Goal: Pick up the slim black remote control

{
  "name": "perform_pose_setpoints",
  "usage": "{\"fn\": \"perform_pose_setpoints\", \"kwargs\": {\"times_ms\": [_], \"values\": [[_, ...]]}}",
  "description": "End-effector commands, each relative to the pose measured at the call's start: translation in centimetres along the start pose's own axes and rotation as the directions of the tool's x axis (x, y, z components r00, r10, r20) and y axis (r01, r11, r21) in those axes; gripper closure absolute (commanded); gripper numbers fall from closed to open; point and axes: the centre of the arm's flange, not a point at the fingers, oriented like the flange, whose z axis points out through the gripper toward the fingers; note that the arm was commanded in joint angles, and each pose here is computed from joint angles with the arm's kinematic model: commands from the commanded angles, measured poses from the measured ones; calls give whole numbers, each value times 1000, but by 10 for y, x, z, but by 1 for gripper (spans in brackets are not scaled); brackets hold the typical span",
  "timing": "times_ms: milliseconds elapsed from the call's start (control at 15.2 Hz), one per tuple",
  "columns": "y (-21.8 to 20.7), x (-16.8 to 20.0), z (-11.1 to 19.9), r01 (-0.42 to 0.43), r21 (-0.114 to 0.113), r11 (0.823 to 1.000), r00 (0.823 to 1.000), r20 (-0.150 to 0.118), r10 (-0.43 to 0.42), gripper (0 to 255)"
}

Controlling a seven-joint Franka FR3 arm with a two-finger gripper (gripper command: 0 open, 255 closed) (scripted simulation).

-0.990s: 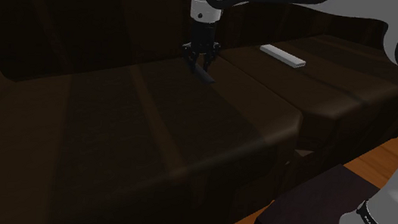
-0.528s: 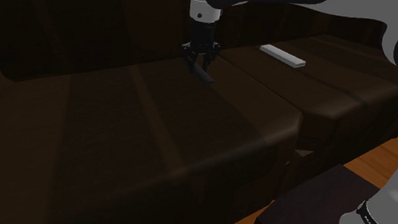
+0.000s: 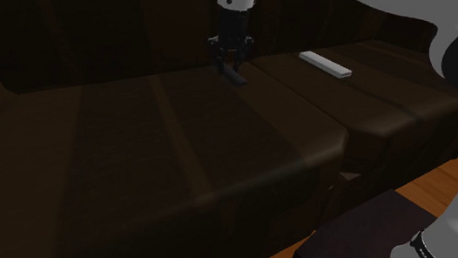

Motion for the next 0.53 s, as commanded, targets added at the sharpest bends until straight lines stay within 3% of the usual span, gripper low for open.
{"fn": "perform_pose_setpoints", "kwargs": {"times_ms": [0,462], "values": [[-1,1,-11,0,0,1000,1000,0,0,255],[-3,2,-38,0,0,1000,1000,0,0,255]]}}
